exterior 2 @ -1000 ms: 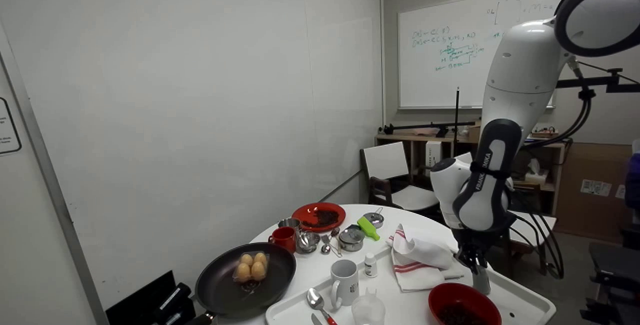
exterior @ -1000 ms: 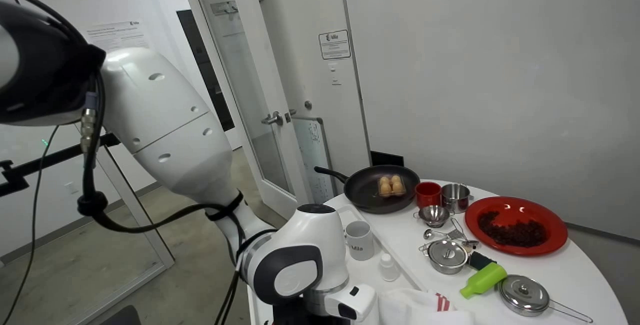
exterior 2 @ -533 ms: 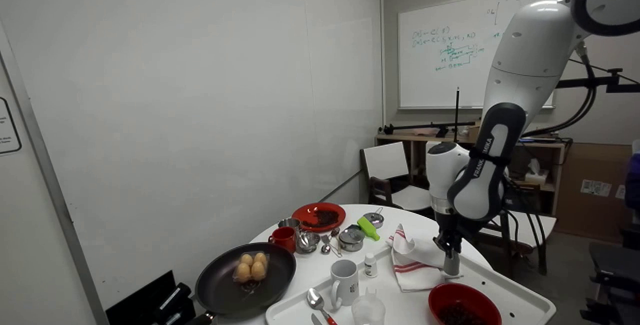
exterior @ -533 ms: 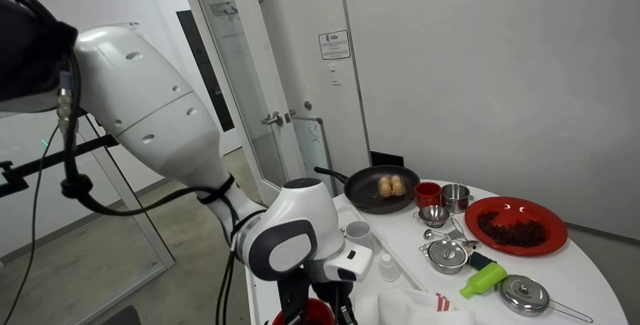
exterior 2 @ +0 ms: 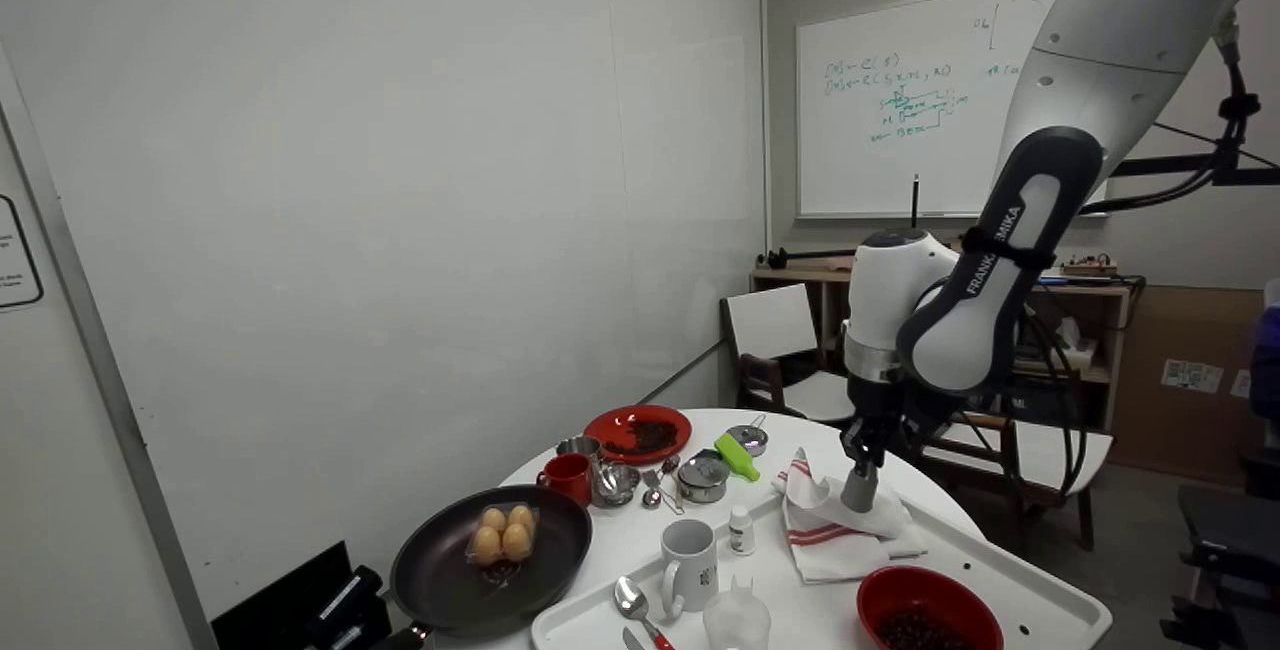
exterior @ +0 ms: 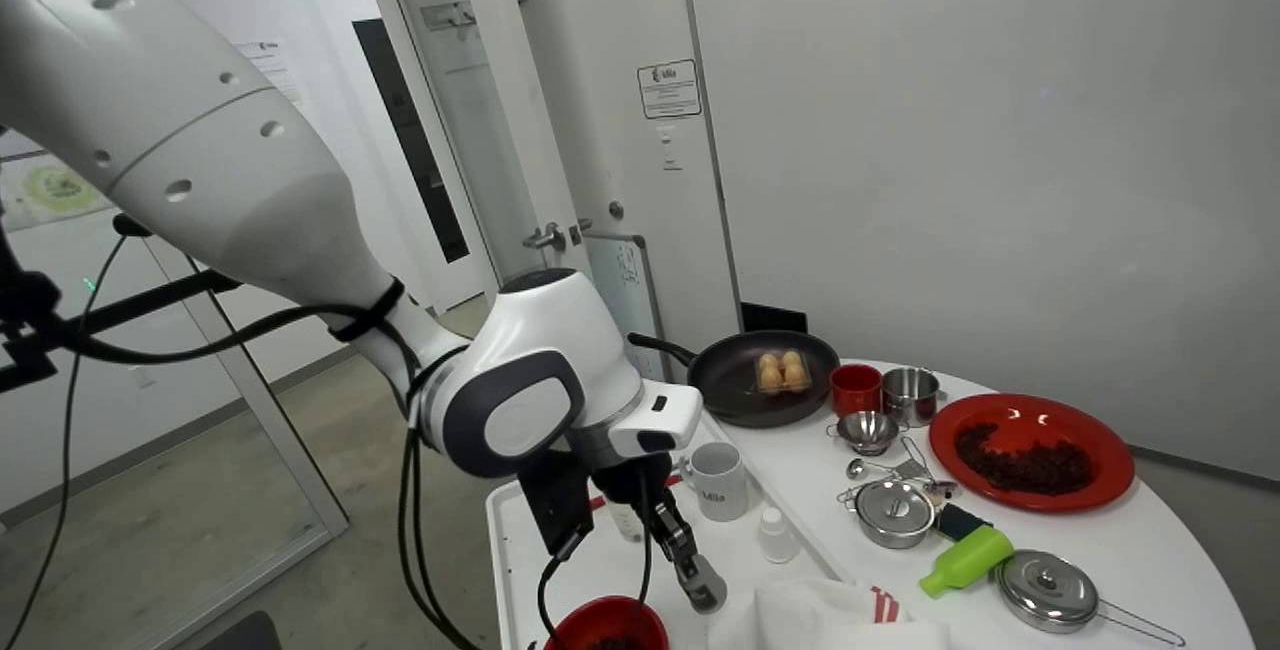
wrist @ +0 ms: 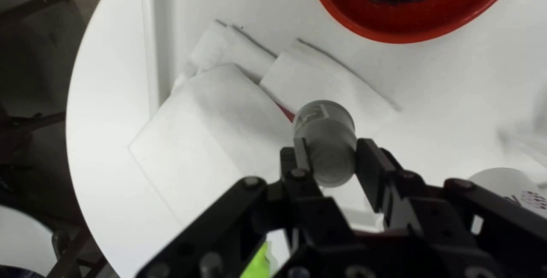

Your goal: Put the mug on the left side of the sharpie

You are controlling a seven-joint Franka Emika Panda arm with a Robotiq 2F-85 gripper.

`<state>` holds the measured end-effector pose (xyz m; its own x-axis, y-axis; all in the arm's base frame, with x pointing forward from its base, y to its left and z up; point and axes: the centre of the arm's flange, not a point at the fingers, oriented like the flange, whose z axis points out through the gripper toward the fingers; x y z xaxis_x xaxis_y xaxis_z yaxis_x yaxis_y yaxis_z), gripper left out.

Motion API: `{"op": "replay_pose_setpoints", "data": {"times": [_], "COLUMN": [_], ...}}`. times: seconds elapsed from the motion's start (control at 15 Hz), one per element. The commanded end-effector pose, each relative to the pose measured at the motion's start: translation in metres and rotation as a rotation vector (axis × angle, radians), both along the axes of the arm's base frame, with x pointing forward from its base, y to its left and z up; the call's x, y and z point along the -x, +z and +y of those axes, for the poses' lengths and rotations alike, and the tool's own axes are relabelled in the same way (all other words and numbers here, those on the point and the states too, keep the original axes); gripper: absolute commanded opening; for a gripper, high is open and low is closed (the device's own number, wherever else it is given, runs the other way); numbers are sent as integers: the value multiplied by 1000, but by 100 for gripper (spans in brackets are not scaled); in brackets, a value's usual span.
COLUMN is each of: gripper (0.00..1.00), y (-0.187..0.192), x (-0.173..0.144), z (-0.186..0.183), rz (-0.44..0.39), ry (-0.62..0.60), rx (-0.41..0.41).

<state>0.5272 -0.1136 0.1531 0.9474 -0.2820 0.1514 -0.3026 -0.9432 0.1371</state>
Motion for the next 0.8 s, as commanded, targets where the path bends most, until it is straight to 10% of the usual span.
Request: {"op": "replay_pose_setpoints", "data": {"times": [0.0, 0.73], "gripper": [12, 12], "y": [36, 79], "x": [1, -20], "z": [26, 149], "rz": [5, 117], "ry": [120, 543], "rx": [-19, -42]}}
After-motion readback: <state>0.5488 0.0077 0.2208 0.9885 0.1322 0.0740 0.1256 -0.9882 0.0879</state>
